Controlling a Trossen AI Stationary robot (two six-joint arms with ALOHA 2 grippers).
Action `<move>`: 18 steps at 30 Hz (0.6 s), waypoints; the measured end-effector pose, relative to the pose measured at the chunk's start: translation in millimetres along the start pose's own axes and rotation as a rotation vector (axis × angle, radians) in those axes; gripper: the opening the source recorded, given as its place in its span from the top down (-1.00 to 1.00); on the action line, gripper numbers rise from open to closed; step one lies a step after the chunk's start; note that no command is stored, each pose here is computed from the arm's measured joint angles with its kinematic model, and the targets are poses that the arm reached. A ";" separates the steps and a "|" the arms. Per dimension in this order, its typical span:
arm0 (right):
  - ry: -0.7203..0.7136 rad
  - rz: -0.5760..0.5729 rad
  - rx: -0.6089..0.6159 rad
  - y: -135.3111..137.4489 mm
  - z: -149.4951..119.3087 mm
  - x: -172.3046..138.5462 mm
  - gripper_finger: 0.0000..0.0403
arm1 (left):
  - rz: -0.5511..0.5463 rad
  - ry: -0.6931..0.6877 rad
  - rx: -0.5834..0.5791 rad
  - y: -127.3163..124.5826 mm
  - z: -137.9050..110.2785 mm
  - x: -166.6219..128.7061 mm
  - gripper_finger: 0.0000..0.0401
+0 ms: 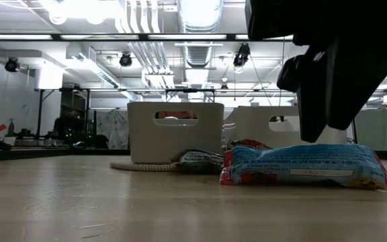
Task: Pick and place Granola Bars by type
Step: Put the red granola bar into the gray bin
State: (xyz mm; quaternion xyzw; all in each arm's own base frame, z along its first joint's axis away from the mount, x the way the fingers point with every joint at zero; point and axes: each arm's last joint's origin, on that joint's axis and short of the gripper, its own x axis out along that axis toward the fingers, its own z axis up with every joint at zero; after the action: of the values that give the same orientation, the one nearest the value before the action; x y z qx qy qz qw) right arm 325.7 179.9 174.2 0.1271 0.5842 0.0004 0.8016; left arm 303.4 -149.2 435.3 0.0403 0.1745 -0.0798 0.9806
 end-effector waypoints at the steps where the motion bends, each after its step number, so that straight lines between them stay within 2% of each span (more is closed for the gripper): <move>1: 0.000 -0.001 0.001 -1.0 -0.4 1.0 -0.17 | 0.000 0.000 0.004 0.0 0.0 0.0 1.00; 18: 0.002 0.007 0.025 -13.5 -11.6 18.2 -0.14 | 0.010 -0.001 0.003 2.0 0.2 0.5 1.00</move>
State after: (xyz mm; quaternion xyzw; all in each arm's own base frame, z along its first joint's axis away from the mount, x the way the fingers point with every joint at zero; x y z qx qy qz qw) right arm 318.6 171.9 151.1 0.1391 0.5845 -0.0041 0.7994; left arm 304.3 -147.3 435.4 0.0426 0.1739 -0.0750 0.9810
